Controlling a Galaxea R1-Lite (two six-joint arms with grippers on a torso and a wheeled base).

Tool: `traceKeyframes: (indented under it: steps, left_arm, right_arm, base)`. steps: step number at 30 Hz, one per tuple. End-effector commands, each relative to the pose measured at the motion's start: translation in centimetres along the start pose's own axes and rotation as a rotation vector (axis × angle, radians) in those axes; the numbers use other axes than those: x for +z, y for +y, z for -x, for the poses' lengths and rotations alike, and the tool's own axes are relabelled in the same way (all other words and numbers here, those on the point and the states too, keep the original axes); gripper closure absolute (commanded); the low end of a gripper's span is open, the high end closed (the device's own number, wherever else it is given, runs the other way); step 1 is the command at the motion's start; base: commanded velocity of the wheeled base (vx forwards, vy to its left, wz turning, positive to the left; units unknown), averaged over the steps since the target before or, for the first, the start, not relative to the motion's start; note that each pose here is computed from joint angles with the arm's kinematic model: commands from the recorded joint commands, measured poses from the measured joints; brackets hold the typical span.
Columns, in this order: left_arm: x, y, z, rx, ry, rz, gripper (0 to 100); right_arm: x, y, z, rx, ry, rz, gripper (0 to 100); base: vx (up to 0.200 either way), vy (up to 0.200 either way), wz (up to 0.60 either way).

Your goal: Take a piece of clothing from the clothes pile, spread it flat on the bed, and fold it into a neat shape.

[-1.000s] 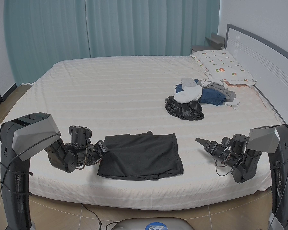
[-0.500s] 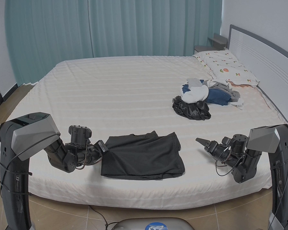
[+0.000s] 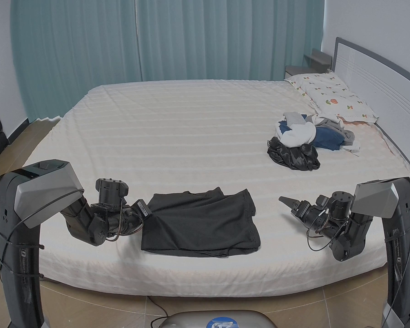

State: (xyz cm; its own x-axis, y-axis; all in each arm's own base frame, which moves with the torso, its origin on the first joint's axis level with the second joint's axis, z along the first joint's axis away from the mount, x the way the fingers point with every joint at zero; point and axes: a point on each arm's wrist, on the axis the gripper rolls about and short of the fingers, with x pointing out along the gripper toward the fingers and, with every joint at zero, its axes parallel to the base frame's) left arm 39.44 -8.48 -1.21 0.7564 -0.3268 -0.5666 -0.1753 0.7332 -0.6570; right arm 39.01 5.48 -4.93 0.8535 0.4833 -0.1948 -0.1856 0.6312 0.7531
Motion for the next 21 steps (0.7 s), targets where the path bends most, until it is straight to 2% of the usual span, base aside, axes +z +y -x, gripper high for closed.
traceKeyframes:
  steps: [1,16,21]
  left_arm:
    - [-0.19,0.14,0.19,0.006,0.006,0.003,100]
    - [-0.35,0.28,0.69,0.014,0.011,0.025,100]
    - [-0.65,0.39,0.79,0.02,0.02,0.024,100]
  right_arm:
    - [0.04,0.05,-0.01,0.006,-0.005,0.002,0]
    - [0.06,0.08,0.02,0.006,-0.005,0.002,0]
    - [0.11,0.12,0.02,0.002,-0.01,0.003,0]
  base:
    - [0.0,0.2,0.0]
    - [0.0,0.2,0.0]
    - [0.0,0.0,0.0]
